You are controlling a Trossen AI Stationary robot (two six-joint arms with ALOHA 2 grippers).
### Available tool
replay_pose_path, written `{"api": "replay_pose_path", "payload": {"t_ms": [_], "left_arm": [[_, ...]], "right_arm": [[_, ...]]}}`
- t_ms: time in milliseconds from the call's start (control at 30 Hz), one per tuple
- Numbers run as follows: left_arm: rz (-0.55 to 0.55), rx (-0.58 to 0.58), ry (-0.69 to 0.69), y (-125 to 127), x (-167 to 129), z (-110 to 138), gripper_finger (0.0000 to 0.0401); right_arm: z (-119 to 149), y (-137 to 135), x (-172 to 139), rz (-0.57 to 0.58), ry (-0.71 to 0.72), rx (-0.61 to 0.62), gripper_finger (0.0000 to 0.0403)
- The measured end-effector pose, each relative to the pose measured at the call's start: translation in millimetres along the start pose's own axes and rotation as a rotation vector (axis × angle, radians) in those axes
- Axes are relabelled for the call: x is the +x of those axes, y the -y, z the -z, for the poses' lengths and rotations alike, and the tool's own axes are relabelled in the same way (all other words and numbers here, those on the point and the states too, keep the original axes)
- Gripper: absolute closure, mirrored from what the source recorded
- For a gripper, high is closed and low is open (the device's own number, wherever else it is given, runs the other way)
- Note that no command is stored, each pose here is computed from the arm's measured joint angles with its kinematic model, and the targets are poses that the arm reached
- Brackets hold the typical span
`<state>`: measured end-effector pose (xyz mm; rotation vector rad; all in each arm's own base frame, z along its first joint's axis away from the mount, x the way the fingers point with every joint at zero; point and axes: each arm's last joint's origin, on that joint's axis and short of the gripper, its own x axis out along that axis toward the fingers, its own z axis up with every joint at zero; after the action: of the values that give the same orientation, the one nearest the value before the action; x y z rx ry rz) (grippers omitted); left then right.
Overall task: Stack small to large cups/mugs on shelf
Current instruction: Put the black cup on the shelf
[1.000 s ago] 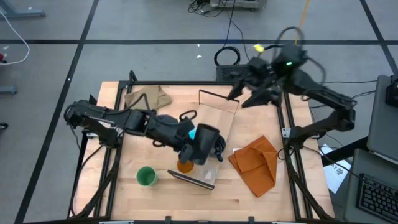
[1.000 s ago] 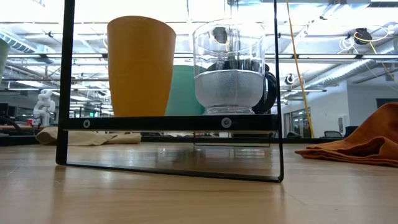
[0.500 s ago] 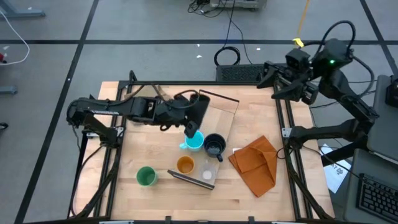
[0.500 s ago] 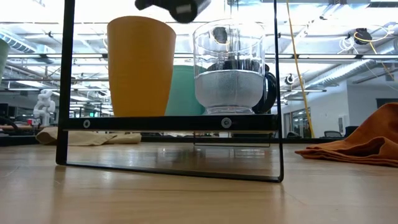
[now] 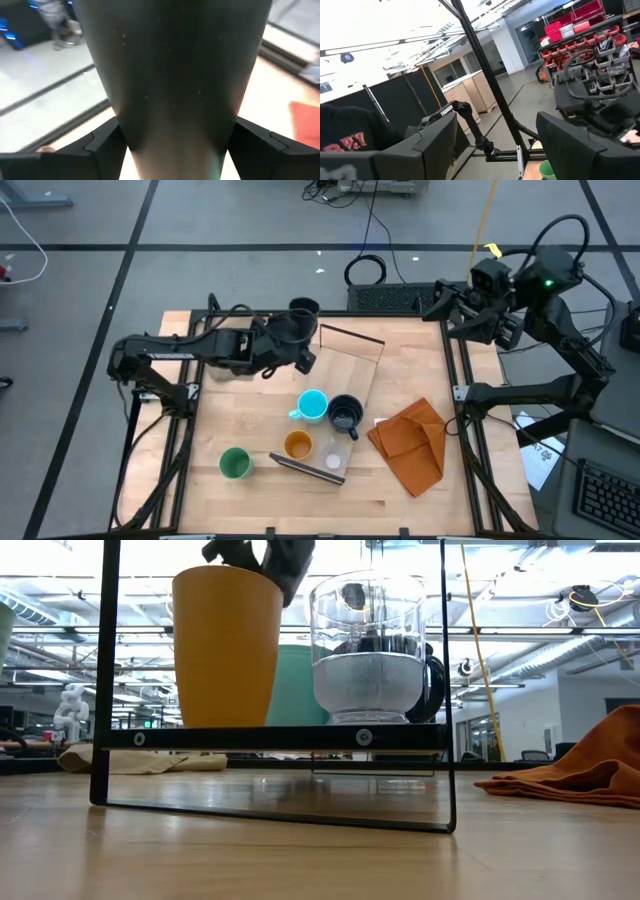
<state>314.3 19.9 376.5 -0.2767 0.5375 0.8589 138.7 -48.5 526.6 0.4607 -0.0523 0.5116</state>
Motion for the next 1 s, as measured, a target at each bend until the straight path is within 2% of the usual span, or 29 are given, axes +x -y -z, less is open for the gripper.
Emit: {"api": "replay_pose_path", "payload": {"t_ms": [100,300,467,567,667,800,1000], "left_arm": [[-0.028,-0.003,-0.030,-2.1,12.2,12.1,0.0123],[0.086,-0.023,-0.042,9.4,35.2,38.7,0.0123],[0.168,-0.083,0.026,17.7,47.5,51.3,0.0097],[0.214,-0.103,0.045,20.9,54.2,62.9,0.0103],[0.297,-0.078,0.026,21.9,61.3,73.6,0.0122],[0.445,0.006,-0.002,22.5,66.7,77.1,0.0123],[0.493,0.142,-0.056,8.7,82.2,85.1,0.0100]], "right_arm": [[0.0,0.2,0.2,0.000,0.000,0.024,0.0137],[-0.2,0.8,0.3,0.014,0.010,0.032,0.0137],[0.9,0.6,-0.3,0.019,0.004,0.045,0.0137],[2.7,0.9,-0.9,0.027,-0.007,0.070,0.0137],[4.6,1.1,-1.7,0.038,-0.017,0.091,0.0137],[5.0,0.8,-2.1,0.043,-0.017,0.118,0.0137],[4.8,1.8,-2.0,0.067,0.000,0.138,0.0137]]}}
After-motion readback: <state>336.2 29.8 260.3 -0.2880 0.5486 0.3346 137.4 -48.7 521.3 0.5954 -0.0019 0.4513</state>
